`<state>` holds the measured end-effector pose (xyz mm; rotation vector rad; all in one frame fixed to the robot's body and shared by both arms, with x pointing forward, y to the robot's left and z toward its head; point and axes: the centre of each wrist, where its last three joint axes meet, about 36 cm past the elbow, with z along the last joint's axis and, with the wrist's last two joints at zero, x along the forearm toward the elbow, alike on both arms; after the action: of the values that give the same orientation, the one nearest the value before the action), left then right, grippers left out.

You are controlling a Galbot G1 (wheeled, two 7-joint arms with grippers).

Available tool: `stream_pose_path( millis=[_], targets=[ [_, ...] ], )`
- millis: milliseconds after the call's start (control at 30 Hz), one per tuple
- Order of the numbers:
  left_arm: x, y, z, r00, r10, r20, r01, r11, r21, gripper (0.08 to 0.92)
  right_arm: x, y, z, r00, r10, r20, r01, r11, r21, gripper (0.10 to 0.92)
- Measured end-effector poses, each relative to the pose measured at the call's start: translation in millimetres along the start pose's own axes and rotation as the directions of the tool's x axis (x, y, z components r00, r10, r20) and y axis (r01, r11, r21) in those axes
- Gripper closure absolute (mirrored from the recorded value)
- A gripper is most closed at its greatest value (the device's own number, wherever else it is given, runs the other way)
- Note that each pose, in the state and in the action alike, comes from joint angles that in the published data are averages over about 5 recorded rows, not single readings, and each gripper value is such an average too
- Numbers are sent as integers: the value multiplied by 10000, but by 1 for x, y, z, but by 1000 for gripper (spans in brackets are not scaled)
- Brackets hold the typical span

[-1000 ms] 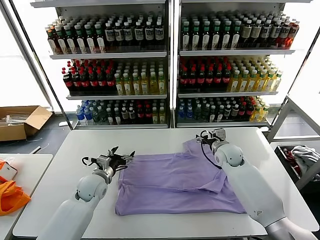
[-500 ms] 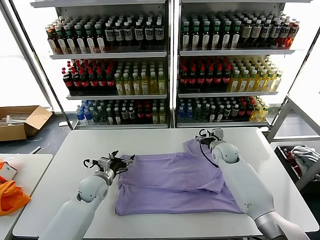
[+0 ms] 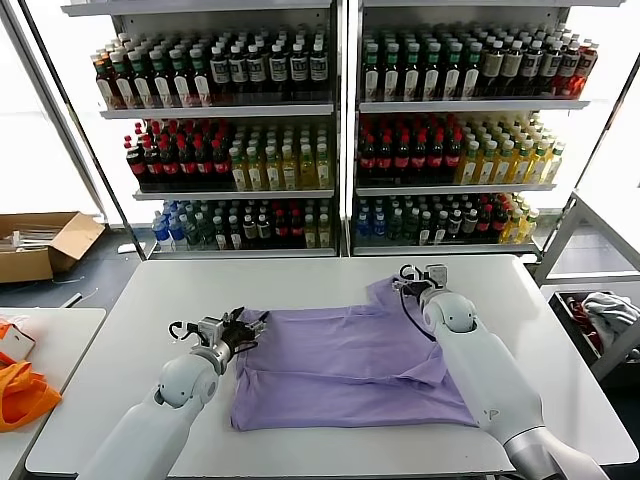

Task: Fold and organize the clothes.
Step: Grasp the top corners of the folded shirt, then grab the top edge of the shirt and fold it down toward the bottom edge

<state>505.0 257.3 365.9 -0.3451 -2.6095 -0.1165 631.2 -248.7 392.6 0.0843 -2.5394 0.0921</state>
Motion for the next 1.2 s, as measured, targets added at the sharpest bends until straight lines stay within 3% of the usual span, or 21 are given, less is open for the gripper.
stream_pose_path(
  millis=[433,633,900,1200],
  targets=[
    [5,-3,7,9998,201,-59,-200,9996,220,876,8,0,14,9999,-56,-105,55,10000,-54,731],
    [5,-5,10,9995,297,142,-301,9990,318,915,13,-1,20,10000,-68,29,68,9998,-183,891],
    [8,-13,14,9954,509,807,-540,9978,373,915,27,6,21,9979,-313,566,342,9981,-520,914],
    [19,-12,13,9835,424,1761,-448,9989,98,915,56,2,13,9854,-316,1671,440,9965,-711,914]
  ],
)
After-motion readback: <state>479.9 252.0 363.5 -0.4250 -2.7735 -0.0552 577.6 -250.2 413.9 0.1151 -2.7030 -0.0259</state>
